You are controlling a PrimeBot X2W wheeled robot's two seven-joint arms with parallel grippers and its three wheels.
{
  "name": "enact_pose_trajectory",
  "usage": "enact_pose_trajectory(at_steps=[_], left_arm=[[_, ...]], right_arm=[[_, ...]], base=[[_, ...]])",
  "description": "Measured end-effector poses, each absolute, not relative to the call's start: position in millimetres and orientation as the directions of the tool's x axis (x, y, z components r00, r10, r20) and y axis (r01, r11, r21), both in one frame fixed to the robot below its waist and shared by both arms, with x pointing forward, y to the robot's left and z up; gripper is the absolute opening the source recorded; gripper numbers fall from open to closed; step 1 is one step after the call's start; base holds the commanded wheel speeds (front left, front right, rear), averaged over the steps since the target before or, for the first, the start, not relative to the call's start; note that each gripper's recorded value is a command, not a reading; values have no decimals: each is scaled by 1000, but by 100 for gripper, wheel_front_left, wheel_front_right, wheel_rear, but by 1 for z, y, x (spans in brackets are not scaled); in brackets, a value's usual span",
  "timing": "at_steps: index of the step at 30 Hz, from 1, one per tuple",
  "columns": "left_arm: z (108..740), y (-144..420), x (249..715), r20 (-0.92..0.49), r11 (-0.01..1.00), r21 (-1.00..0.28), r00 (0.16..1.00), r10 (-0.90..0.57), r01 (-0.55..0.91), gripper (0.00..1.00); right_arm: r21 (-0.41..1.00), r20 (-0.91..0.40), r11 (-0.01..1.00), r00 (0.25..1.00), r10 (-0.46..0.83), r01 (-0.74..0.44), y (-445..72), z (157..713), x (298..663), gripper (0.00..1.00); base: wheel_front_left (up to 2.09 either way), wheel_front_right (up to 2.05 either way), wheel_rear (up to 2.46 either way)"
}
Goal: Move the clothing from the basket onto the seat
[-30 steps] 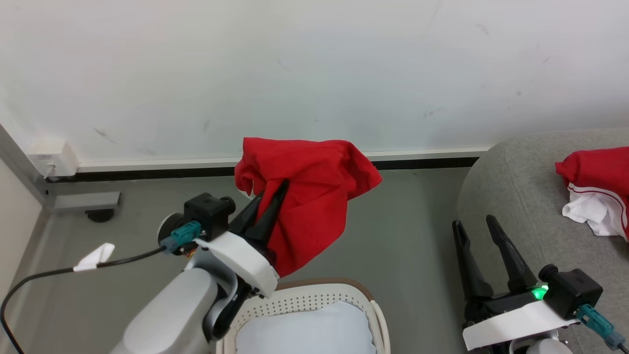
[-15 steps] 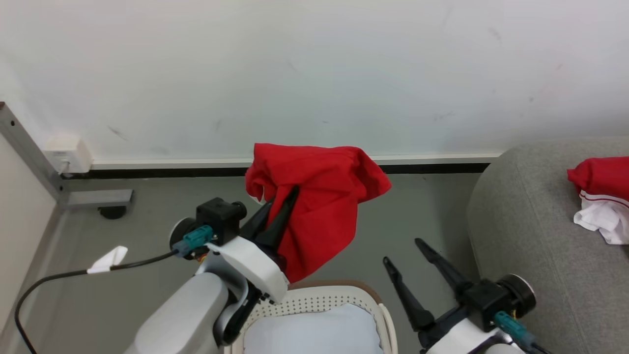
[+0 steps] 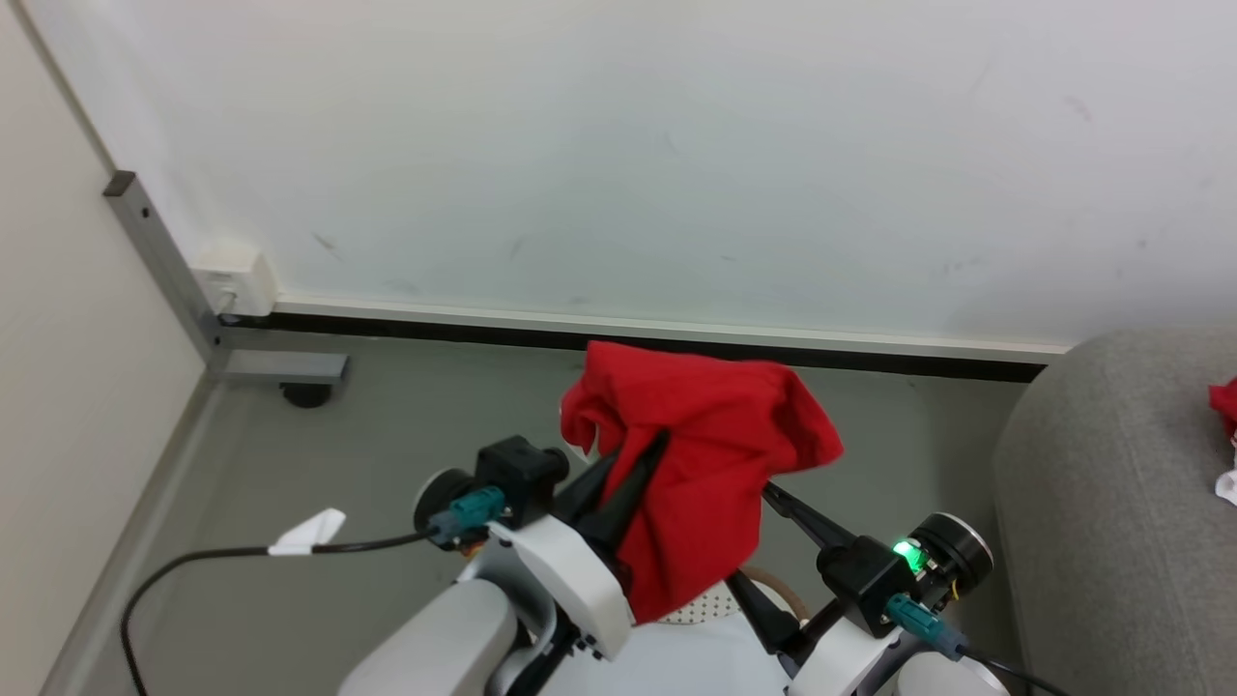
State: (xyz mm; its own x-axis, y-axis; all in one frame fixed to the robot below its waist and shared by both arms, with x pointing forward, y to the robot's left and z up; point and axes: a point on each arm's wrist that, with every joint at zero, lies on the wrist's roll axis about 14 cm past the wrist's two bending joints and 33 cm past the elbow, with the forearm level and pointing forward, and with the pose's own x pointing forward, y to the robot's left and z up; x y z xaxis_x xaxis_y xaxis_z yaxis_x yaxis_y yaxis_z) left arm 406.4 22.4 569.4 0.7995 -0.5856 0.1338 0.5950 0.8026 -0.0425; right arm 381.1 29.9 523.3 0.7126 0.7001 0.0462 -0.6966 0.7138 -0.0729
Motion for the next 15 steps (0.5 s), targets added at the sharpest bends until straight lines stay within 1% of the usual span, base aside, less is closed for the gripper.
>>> enact_pose_trajectory(at_steps=[6,14,15], left_arm=[[557,17,393,99,792,-46,792,-603,609,0],[550,17,386,78,790,-49,791,-606,611,0],[550,17,386,77,791,-49,792,-606,610,0]], right_arm=[[-96,14,680,682,731,-727,44,517,382,100],[-102,4,655,658,753,-749,57,516,382,100],[-99,7,651,654,756,-752,59,517,381,80]], base=[[0,0,0],[0,0,0],[0,0,0]])
